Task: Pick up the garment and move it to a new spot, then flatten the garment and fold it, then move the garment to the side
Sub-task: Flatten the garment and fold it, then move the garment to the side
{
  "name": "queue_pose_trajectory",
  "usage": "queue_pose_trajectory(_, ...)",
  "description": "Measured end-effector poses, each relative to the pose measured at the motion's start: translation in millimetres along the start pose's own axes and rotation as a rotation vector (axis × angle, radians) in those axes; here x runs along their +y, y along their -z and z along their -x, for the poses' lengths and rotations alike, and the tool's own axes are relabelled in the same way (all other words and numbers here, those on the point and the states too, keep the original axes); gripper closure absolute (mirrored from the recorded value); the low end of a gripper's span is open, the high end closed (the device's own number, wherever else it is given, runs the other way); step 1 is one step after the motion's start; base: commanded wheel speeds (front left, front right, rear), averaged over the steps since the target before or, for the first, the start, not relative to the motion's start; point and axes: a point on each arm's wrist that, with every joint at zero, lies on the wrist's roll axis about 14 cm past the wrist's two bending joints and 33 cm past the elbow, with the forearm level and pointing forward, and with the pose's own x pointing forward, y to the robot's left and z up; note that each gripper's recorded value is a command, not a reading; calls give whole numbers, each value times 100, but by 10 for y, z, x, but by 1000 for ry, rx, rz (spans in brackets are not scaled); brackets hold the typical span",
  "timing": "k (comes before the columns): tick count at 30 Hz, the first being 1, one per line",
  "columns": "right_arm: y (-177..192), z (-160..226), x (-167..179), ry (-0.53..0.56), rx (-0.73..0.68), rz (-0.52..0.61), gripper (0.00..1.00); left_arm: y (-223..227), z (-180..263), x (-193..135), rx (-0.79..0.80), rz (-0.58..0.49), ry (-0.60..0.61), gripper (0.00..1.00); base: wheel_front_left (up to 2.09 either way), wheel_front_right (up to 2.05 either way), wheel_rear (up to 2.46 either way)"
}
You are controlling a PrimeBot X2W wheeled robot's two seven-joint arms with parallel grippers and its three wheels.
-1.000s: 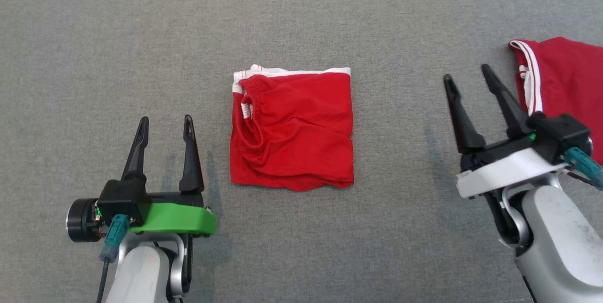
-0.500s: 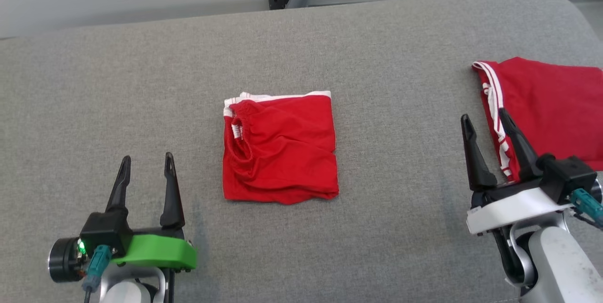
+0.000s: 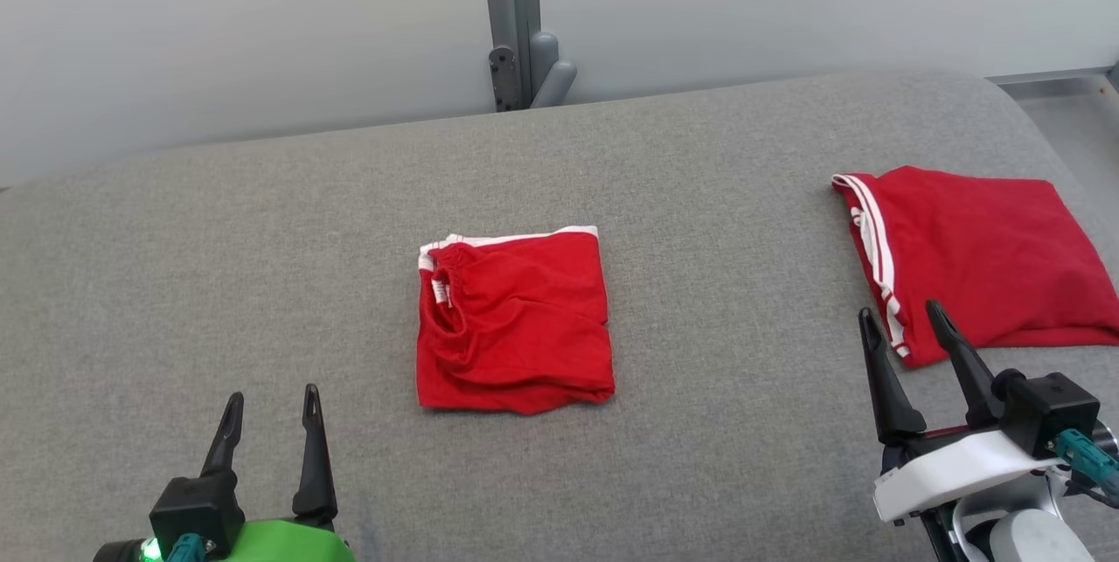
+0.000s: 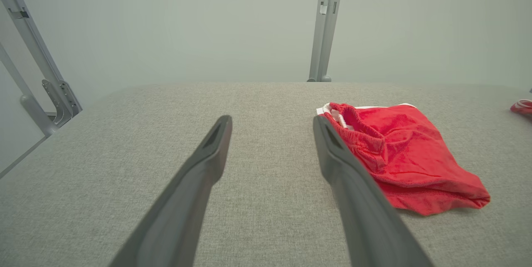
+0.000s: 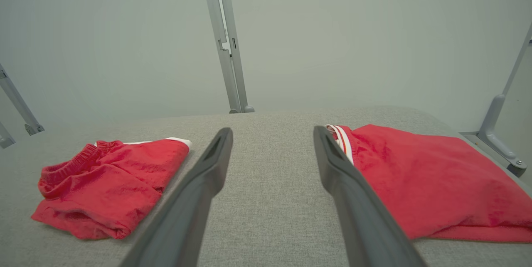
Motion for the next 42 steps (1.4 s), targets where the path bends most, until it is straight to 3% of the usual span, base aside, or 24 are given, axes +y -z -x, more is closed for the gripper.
queue_pose_trajectory(12, -118, 195, -3, 20, -17, -9, 0, -95, 138, -45, -3, -1, 18, 0, 0, 0, 0)
queue_pose_trajectory(42, -56, 130, 49, 3, 8, -17, 0, -121, 176, 16, -7, 1, -5, 0, 0, 0, 0)
